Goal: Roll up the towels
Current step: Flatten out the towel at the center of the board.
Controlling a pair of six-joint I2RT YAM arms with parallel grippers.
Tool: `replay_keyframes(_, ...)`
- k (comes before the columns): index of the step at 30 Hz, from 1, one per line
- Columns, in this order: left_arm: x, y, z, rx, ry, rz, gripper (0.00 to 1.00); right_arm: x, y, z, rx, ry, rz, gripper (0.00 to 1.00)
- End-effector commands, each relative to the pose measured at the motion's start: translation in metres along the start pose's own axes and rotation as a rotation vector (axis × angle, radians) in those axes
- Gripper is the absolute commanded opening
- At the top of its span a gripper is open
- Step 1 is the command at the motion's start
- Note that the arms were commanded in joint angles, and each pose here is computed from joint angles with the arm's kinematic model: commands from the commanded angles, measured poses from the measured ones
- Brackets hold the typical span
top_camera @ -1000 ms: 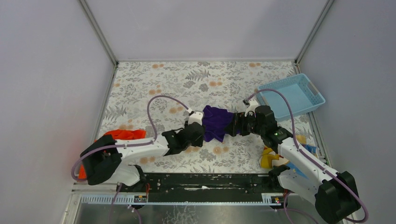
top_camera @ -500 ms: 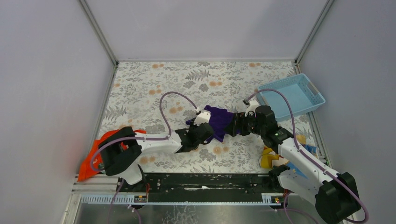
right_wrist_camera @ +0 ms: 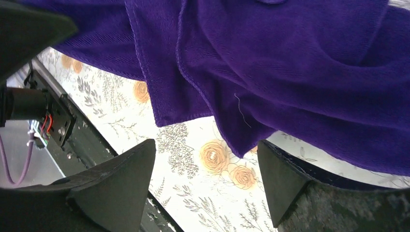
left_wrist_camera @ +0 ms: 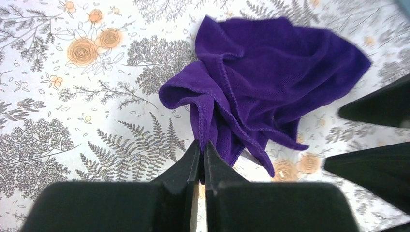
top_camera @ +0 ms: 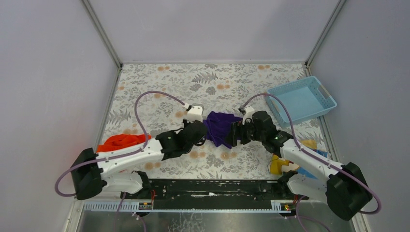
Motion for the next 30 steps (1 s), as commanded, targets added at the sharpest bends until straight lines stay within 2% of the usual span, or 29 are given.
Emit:
replay_keyframes(1, 0.022, 0.007, -0.016, 0.069, -0.018, -0.002, 0.00, -0.010, 0.028, -0.024, 0.102, -0.079, -0.045, 0.84)
replay_keyframes(9, 0.044, 0.010, -0.032, 0.128, -0.044, 0.050, 0.00, -0.023, 0.037, -0.010, 0.140, -0.042, -0.010, 0.79)
replay_keyframes(12, 0.044, 0.008, -0.031, 0.132, -0.038, 0.059, 0.00, -0.025, 0.057, -0.006, 0.149, -0.020, -0.067, 0.73)
replay_keyframes(17, 0.042, 0.007, -0.027, 0.129, -0.025, 0.058, 0.00, -0.034, 0.082, 0.003, 0.171, -0.001, -0.126, 0.72)
replay_keyframes(21, 0.041, 0.007, -0.027, 0.127, -0.024, 0.057, 0.00, -0.049, 0.087, 0.012, 0.179, 0.026, -0.108, 0.71)
replay_keyframes(23, 0.042, 0.008, -0.027, 0.127, -0.025, 0.058, 0.00, -0.057, 0.085, 0.015, 0.186, 0.035, -0.072, 0.67)
replay_keyframes(25, 0.043, 0.011, -0.027, 0.127, -0.027, 0.045, 0.00, -0.064, 0.078, 0.016, 0.194, 0.037, -0.019, 0.56)
replay_keyframes(28, 0.046, 0.021, -0.025, 0.119, -0.037, 0.002, 0.00, -0.061, 0.066, 0.009, 0.239, 0.025, 0.075, 0.18)
replay_keyframes(30, 0.049, 0.033, -0.027, 0.117, -0.050, -0.046, 0.00, -0.048, 0.066, -0.010, 0.294, -0.028, 0.129, 0.02)
Point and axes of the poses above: each gripper's point midway between its finger pads, its own x axis back along the fingers, its own y axis along the line the jaws close on, z = x × y, the point moved 4 cm from there along x, back along the fingers, and after that the axes turned 5 degrees about -x, right-handed, at the moved point
